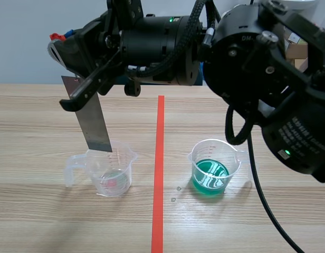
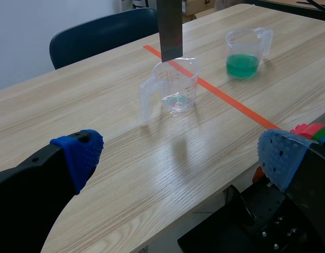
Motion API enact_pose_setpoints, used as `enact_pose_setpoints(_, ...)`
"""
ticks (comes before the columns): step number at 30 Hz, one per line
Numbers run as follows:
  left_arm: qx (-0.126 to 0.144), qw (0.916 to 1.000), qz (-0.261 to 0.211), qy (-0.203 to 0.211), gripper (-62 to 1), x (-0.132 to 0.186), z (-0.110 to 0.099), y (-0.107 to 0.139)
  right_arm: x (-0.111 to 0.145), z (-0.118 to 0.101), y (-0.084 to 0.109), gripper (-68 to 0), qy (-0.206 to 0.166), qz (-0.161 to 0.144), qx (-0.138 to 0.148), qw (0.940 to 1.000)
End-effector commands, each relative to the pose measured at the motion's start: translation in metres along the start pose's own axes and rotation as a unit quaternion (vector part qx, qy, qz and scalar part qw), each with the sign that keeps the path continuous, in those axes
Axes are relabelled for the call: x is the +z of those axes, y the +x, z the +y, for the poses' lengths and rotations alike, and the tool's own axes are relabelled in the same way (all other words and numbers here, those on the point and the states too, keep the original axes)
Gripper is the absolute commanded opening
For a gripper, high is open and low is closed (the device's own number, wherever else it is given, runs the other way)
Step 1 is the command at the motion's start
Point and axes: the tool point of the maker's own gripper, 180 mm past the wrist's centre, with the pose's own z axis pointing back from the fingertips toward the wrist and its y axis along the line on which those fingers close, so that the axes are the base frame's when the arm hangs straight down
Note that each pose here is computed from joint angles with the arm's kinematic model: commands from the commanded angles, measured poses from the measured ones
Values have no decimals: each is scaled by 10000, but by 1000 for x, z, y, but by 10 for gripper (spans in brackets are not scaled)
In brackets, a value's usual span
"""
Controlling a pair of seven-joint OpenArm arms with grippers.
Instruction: Do the redox reaction experiment
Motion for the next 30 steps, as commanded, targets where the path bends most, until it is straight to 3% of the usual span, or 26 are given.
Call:
enact_pose_setpoints(1, -32, 9998, -173, 49, 14, -1, 2, 7, -1, -5, 3, -669, -43, -74, 3, 10000)
enact_pose_setpoints(6, -35, 9995, -309, 49, 14, 0, 2, 12, -2, -12, -9, -669, -124, -41, -121, 9998)
enact_pose_setpoints(20, -36, 9994, -353, 45, 14, 0, 2, 14, -6, -12, -37, -669, -117, 19, -78, 9999)
enact_pose_setpoints(30, -36, 9994, -353, 45, 14, 0, 2, 14, -12, -10, -69, -669, -107, 209, 194, 9995)
